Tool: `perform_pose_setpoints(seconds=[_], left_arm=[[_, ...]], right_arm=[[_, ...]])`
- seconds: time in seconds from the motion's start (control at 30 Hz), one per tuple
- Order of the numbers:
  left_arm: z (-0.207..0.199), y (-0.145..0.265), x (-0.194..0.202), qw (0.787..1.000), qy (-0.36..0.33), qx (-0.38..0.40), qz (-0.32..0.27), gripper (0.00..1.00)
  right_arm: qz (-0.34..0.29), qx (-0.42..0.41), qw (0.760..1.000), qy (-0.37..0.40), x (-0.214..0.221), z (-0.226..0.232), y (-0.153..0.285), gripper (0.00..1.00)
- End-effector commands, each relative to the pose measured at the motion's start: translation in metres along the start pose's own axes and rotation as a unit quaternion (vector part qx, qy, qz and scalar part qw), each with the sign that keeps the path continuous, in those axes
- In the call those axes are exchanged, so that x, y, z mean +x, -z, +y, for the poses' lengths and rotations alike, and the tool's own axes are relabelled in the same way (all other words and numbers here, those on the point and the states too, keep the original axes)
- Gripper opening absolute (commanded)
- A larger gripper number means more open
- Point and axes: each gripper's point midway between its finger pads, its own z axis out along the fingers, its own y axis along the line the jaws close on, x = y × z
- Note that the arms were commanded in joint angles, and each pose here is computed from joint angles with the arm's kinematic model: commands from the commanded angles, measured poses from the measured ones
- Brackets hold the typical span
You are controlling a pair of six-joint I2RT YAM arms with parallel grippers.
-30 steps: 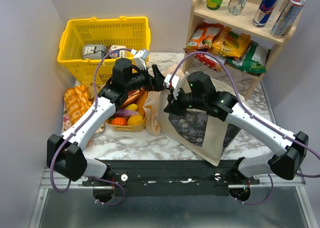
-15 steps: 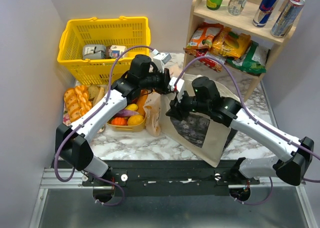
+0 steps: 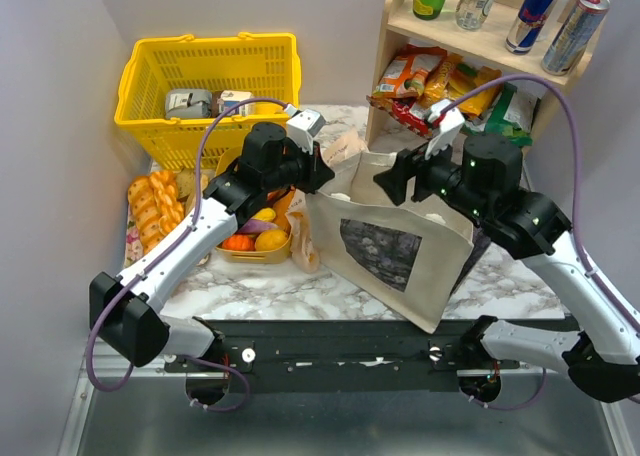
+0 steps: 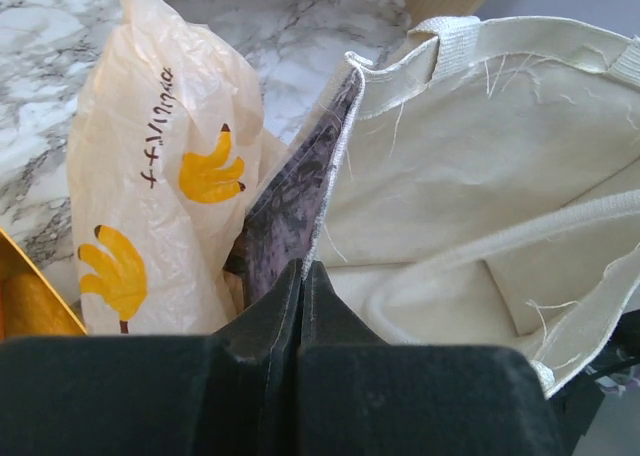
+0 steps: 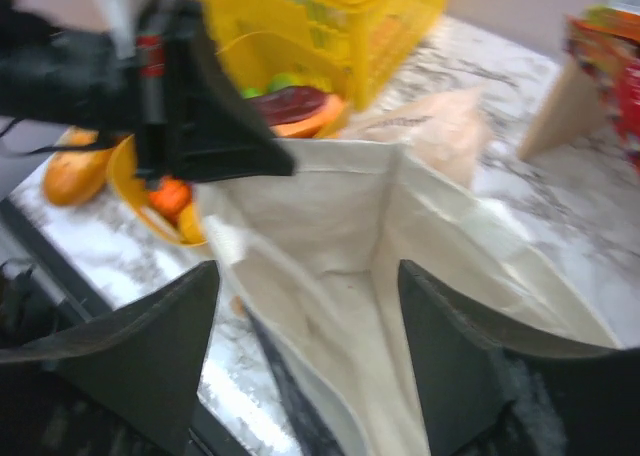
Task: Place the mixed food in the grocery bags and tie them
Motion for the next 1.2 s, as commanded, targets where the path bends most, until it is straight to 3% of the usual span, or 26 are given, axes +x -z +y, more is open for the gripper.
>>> perform_pose_setpoints(seconds=[0.0,0.07,0.23,0.4,0.5,0.63,0.7,0.77,0.8,0.9,1.07,1.17], left_arm=[[0.019,0.006,0.014,0.999,-0.022,-0.041,0.017,0.00],[0.016,0.006,0.013,0.999,-0.020,-0.036,0.013,0.00],[0.012,0.004,0.016,1.000,-0.012,-0.024,0.014,0.00],[0.012,0.001,0.018,0.999,-0.004,-0.027,0.015,0.00],[0.016,0.001,0.019,0.999,-0.002,-0.037,0.016,0.00],[0.015,0.001,0.020,0.999,-0.008,-0.033,0.017,0.00],[0.012,0.002,0.019,0.999,-0.010,-0.027,0.015,0.00],[0.007,0.002,0.019,1.000,-0.012,-0.023,0.014,0.00],[0.005,0.003,0.017,1.000,-0.015,-0.020,0.010,0.00],[0.001,0.005,0.017,1.000,-0.020,-0.018,0.005,0.00],[0.001,0.005,0.018,0.999,-0.030,-0.024,0.005,0.00],[-0.003,0.004,0.019,0.999,-0.028,-0.019,0.009,0.00]], right_arm=[[0.083,0.105,0.987,-0.085,0.048,-0.054,-0.002,0.73],[0.121,0.124,0.981,-0.090,0.071,-0.064,-0.003,0.66],[0.229,0.132,0.960,-0.097,0.132,-0.064,0.011,0.61],[0.312,0.017,0.940,-0.139,0.169,-0.015,0.041,0.61],[0.333,-0.009,0.930,-0.157,0.179,0.003,0.058,0.63],[0.226,-0.025,0.958,-0.175,0.121,0.011,0.060,0.78],[0.146,0.035,0.979,-0.140,0.071,-0.013,0.060,0.89],[0.126,0.094,0.982,-0.109,0.051,-0.039,0.054,0.96],[0.087,0.158,0.980,-0.079,0.023,-0.067,0.062,0.96],[0.030,0.235,0.969,-0.063,-0.020,-0.118,0.070,0.97],[-0.143,0.292,0.945,-0.023,-0.123,-0.149,0.116,0.98],[-0.188,0.299,0.935,0.001,-0.158,-0.166,0.131,0.88]])
